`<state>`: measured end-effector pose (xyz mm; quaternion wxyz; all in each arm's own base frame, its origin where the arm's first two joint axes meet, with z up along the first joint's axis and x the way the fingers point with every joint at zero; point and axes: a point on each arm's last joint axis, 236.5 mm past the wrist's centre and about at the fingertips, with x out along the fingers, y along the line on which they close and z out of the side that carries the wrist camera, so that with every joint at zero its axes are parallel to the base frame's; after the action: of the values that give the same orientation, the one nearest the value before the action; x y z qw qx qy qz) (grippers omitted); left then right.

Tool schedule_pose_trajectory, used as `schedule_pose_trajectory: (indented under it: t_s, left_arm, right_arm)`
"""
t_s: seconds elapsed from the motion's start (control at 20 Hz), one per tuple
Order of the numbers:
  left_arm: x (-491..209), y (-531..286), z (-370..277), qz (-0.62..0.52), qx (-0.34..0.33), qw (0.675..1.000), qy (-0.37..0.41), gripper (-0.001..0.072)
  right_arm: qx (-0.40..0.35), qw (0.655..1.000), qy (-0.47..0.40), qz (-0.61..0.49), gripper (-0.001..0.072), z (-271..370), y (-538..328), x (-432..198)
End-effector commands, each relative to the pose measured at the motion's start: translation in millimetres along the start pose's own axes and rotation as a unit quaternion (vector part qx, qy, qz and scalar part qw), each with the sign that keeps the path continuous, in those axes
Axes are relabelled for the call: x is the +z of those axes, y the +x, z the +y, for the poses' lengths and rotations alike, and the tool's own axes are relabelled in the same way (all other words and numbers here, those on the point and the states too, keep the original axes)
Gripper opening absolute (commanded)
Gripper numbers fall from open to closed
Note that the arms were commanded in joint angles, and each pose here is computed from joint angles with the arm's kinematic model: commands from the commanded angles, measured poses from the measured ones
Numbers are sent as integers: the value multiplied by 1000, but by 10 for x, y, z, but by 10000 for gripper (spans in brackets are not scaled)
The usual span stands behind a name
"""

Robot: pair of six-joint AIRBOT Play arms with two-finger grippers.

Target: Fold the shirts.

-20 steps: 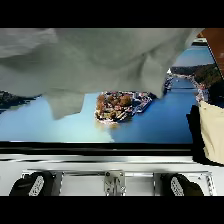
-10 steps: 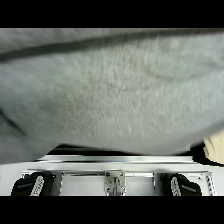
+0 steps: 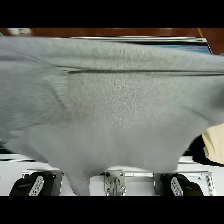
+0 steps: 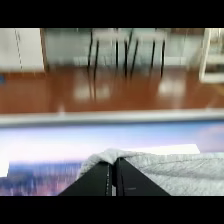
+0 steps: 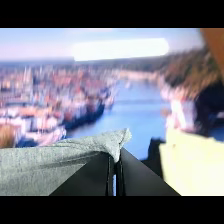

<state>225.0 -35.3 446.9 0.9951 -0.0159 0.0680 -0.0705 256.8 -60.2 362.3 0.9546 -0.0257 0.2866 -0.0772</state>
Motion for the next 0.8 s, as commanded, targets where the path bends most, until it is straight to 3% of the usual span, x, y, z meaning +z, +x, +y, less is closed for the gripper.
schedule_pose_trajectory:
  t_s: [0.0, 0.3, 0.5, 0.75]
  left_arm:
    - [-824, 742, 278, 173, -5, 984, -51, 37]
    - [-2273, 2481, 683, 324, -16, 937, -126, 37]
    - [-2848, 3389, 882, 301, 8, 943, -143, 36]
    - [-3204, 3989, 1093, 249, 41, 956, -150, 37]
  right_arm:
    - [48, 984, 28, 171, 62, 61, 828, -468]
    - [135, 945, 38, 295, 62, 563, 2862, -986]
    - [137, 966, 30, 218, 62, 1010, 4104, -1033]
    - [130, 988, 30, 75, 63, 1462, 4937, -779]
